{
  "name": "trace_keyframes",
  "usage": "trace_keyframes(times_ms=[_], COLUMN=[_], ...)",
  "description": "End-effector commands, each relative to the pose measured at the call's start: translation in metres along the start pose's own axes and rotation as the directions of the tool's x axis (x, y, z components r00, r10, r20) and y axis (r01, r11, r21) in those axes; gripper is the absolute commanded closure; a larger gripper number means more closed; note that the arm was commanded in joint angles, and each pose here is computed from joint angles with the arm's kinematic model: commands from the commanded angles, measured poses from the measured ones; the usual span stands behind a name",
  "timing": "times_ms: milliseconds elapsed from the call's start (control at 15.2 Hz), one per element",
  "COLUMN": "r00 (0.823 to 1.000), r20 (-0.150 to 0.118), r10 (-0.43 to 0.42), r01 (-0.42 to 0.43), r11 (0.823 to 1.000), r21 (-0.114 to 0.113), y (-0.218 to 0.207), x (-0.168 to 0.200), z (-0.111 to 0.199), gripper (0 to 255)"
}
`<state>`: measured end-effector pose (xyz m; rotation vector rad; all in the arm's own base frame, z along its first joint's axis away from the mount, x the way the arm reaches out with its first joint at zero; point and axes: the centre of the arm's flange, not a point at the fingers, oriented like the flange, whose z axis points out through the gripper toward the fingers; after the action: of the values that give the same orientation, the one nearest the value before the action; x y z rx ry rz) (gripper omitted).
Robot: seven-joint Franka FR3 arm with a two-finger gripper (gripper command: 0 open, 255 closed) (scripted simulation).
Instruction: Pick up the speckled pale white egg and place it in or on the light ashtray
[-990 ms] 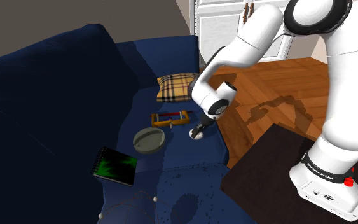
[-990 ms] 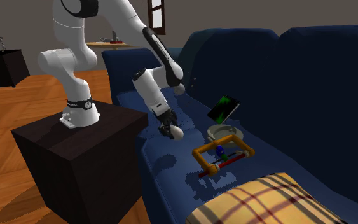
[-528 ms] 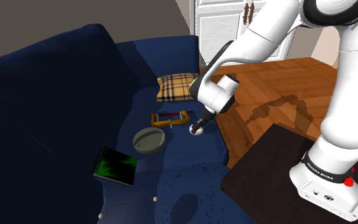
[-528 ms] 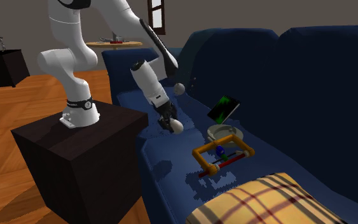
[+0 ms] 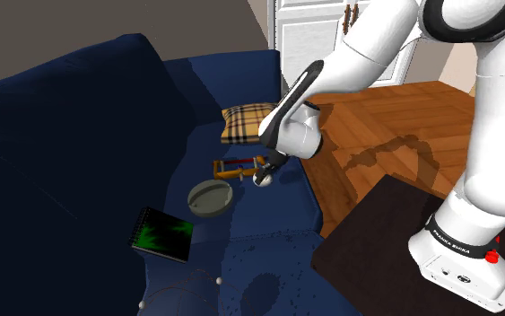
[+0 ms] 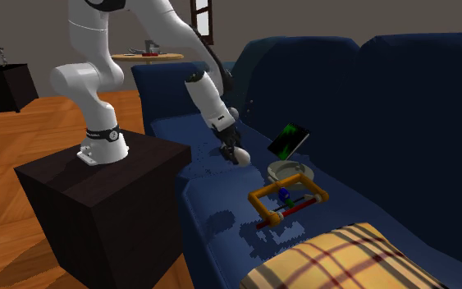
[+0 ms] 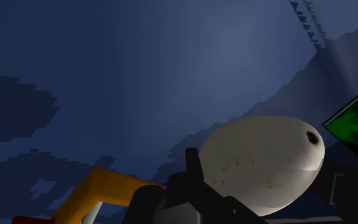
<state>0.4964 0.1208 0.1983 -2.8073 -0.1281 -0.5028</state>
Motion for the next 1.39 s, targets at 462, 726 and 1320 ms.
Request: trace_keyframes(times_ms=[462,726,1320], r00=[1.000,1.000,1.000], r20=[0.000,0.000,0.000], r10=[0.000,0.000,0.000], r01=[0.000,0.000,0.000], r11=[1.000,1.000,1.000], r21=[-0.001,-0.001,-0.001], y=[-0.063,-0.091,-0.119], x=[0.086,0.124,0.162], z=[0.052,0.075,0.121], gripper=[255,255,255])
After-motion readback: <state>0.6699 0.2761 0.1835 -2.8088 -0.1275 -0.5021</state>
